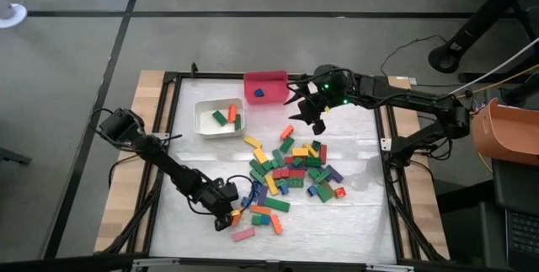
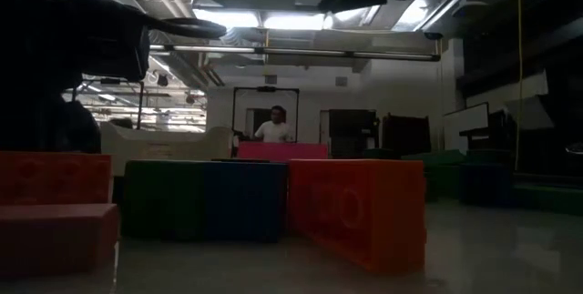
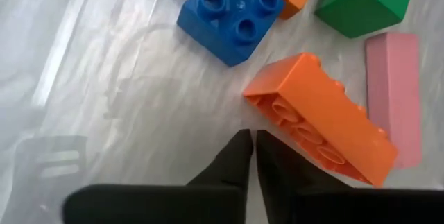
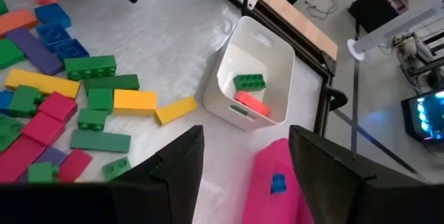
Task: Sort blocks by size
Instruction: Put the large orange game piece into the white bin
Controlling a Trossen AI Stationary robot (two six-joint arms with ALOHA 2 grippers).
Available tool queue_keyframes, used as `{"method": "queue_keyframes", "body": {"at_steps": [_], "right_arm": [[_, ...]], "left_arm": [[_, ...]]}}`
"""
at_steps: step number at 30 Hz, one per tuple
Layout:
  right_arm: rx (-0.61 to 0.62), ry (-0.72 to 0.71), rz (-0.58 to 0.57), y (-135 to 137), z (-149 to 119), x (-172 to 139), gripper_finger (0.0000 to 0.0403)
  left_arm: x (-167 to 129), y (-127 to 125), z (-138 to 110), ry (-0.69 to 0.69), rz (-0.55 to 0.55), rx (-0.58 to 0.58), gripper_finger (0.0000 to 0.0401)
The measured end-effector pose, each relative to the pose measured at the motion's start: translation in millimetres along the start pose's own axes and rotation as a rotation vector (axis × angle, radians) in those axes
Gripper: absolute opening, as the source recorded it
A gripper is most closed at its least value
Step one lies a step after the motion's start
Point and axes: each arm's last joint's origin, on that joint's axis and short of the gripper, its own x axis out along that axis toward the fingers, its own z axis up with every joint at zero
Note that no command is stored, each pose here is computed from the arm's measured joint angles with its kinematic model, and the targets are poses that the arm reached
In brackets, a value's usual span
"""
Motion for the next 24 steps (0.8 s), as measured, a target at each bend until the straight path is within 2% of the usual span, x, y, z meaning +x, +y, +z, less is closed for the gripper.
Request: {"method": "queue_keyframes", "body": {"at_steps": [2,7,11,17,20,24], "right_arm": [[0.002,0.007,0.008,1,-1,0,0.0209],[0.004,0.011,0.012,1,-1,0,0.0209],[0.004,0.011,0.012,1,-1,0,0.0209],[0.003,0.011,0.012,1,-1,0,0.0209],[0.003,0.011,0.012,1,-1,0,0.0209],[0.004,0.012,0.013,1,-1,1,0.0209]], "left_arm": [[0,0,0,0.001,0.001,-0.009,0.0004],[-6,2,0,0.026,0.011,-0.029,0.0014],[-25,9,1,0.118,0.023,-0.143,0.0008],[-48,3,8,0.123,-0.098,-0.290,0.0008],[-51,-6,13,0.082,-0.188,-0.290,0.0026],[-51,-8,16,0.065,-0.221,-0.327,0.0067]]}}
